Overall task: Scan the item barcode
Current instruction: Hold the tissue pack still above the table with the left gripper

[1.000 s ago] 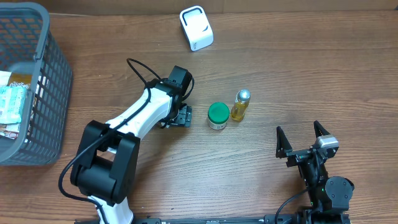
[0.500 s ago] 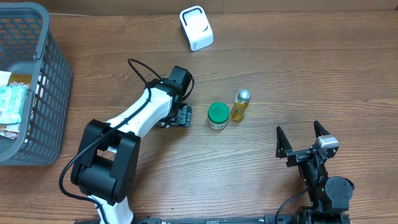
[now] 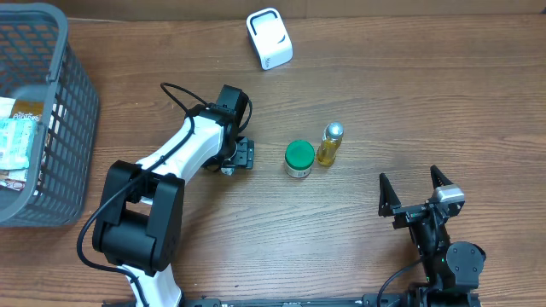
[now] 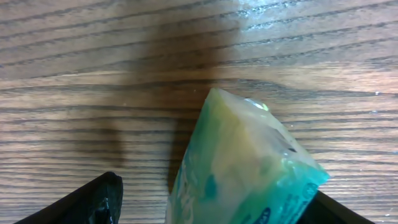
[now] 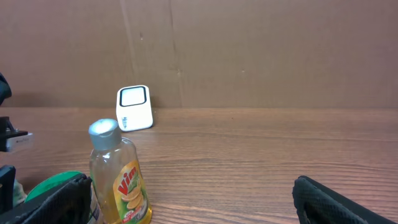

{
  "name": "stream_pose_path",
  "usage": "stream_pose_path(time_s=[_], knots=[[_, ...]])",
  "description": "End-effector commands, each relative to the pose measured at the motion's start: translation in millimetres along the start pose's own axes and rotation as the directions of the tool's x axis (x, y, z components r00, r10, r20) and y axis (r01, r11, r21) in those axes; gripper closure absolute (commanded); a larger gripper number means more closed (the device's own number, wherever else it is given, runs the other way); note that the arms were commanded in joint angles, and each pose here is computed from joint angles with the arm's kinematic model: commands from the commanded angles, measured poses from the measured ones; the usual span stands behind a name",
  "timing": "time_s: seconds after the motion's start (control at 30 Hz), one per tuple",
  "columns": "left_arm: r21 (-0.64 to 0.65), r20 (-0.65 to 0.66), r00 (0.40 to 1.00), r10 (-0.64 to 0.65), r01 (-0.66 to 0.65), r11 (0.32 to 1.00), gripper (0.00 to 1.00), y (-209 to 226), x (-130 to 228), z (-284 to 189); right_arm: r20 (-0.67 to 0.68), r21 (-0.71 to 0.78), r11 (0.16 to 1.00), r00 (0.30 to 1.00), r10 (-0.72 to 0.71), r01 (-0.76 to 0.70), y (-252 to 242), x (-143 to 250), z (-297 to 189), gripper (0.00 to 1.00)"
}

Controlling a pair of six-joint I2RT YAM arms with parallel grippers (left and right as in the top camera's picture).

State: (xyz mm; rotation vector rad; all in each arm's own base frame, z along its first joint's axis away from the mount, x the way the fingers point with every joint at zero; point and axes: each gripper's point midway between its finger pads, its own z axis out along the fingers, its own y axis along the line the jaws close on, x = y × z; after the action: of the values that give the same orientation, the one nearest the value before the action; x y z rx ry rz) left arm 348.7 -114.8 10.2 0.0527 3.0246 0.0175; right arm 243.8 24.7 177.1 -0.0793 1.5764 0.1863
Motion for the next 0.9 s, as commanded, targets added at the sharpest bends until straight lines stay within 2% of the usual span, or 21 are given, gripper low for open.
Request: stream_pose_path(time_s=[0.0,0.37,0.43,0.53,0.63,0.87], knots=[[0.014,-0.027,0.999,0.020,-0.020,1.000,0.18,-2.5,5.4,6.8,0.002,-0.002,1.000,1.000,0.003,-0.003,-0.2,2.2,0.2,0.00],[0.011,-0.040,0.999,0.019,-0.019,1.000,0.16,-1.8,6.1,9.8,0.002,-0.002,1.000,1.000,0.003,-0.003,-0.2,2.2,0.2,0.00],[0.010,-0.044,0.999,0.019,-0.019,1.000,0.18,-1.5,7.1,9.7,0.002,-0.002,1.000,1.000,0.003,-0.003,-0.2,2.2,0.2,0.00],[0.010,-0.045,0.999,0.020,-0.019,1.000,0.27,-1.6,7.4,9.7,0.002,-0.002,1.000,1.000,0.003,-0.003,-0.1,2.2,0.2,0.00],[0.010,-0.046,0.999,0.019,-0.019,1.000,0.30,-1.6,7.5,9.6,0.002,-0.002,1.000,1.000,0.003,-0.003,-0.2,2.2,0.2,0.00],[0.011,-0.043,0.999,0.019,-0.019,1.000,0.31,-1.8,6.7,9.4,0.002,-0.002,1.000,1.000,0.003,-0.003,-0.2,2.2,0.2,0.00]])
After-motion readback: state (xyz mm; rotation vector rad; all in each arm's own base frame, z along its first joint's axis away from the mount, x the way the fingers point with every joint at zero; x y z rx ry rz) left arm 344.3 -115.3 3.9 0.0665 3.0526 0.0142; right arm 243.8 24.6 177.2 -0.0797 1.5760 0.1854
